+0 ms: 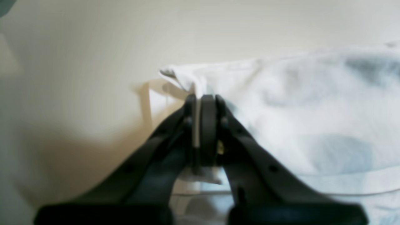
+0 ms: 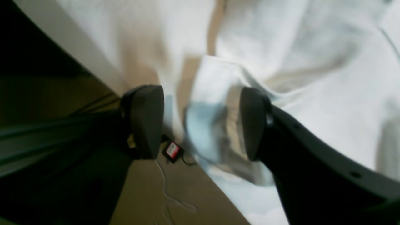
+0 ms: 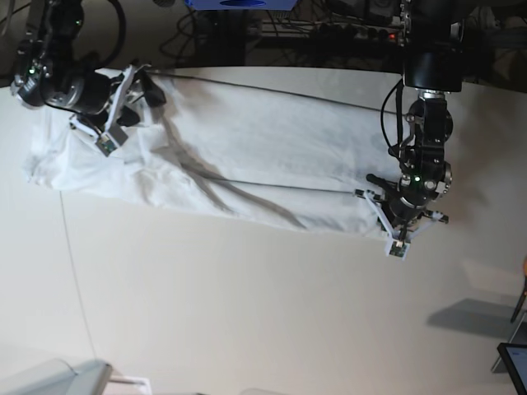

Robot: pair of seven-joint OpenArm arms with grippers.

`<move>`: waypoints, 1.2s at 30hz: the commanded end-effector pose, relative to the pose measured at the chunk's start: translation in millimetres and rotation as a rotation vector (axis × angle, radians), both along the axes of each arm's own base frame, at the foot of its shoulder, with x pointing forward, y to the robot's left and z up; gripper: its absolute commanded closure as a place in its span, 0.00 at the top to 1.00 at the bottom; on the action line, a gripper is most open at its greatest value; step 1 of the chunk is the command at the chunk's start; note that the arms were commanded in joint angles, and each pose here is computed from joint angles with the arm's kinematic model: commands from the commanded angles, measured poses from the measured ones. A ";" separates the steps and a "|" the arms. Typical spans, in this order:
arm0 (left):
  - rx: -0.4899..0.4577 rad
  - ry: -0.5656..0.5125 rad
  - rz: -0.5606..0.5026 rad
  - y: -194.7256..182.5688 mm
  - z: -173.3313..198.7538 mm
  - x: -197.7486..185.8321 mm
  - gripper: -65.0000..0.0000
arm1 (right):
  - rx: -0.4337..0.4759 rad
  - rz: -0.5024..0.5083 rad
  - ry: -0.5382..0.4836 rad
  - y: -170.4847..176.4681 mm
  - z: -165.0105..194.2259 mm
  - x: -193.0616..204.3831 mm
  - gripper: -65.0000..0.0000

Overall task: Fold the T-shirt properly
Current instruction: 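Press and tuck the folded shirt end with the right gripper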

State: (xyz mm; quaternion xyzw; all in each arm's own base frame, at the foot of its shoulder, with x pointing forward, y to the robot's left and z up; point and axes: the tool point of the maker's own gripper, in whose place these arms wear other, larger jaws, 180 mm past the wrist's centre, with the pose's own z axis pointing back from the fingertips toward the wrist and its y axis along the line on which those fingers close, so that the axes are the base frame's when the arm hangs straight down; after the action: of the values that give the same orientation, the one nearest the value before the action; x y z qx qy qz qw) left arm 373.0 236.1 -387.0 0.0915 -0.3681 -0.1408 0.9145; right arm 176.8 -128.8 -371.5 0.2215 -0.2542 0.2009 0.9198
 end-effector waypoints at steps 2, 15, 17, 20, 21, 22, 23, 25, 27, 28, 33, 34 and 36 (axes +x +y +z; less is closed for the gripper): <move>0.014 -0.048 -0.003 6.6 15.7 9.2 0.00 | 0.061 -0.061 -0.079 -12.9 22.3 12.3 0.57; 0.019 -0.062 -0.009 6.4 21.2 9.9 0.00 | 0.247 -0.191 -0.229 -34.0 68.2 73.0 0.57; 0.019 -0.077 -0.014 4.4 26.2 11.6 0.00 | 0.269 -0.191 -0.203 -24.3 60.5 82.4 0.50; 0.019 -0.088 -0.019 2.9 30.2 12.9 0.00 | 0.274 -0.182 -0.184 -18.5 53.2 94.1 0.21; 0.019 -0.090 -0.019 2.7 30.7 13.1 0.00 | 0.273 -0.181 -0.176 -17.6 50.3 97.6 0.07; 0.019 -0.088 -0.019 2.9 30.2 12.9 0.00 | 0.272 -0.183 -0.172 -18.1 48.5 100.6 0.00; 0.019 -0.088 -0.019 2.9 30.2 12.9 0.00 | 0.266 -0.186 -0.165 -19.1 45.9 101.9 0.00; 0.019 -0.081 -0.016 3.8 27.7 12.1 0.00 | 0.243 -0.193 -0.151 -22.1 40.3 101.3 0.04; 0.019 -0.079 -0.017 3.6 27.0 11.9 0.00 | 0.227 -0.194 -0.140 -23.5 36.3 99.3 0.01; 0.019 -0.079 -0.017 3.6 27.0 11.9 0.00 | 0.222 -0.195 -0.137 -24.0 35.2 98.6 0.00; 0.019 -0.079 -0.017 3.6 27.0 11.9 0.00 | 0.223 -0.163 -0.098 -14.3 26.2 87.7 0.00; 0.019 -0.079 -0.017 3.6 27.0 11.9 0.00 | 0.225 -0.153 -0.085 -10.4 22.6 83.4 0.00; 0.019 -0.079 -0.017 3.6 27.0 11.9 0.00 | 0.229 -0.132 -0.054 -2.4 15.5 73.7 0.00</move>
State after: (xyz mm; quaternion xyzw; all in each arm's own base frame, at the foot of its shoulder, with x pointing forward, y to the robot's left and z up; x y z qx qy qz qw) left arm 373.9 235.8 -376.6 0.0960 -0.3798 -0.1497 0.9078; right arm 245.3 -131.3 -365.8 0.2977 -0.2963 0.1115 0.9006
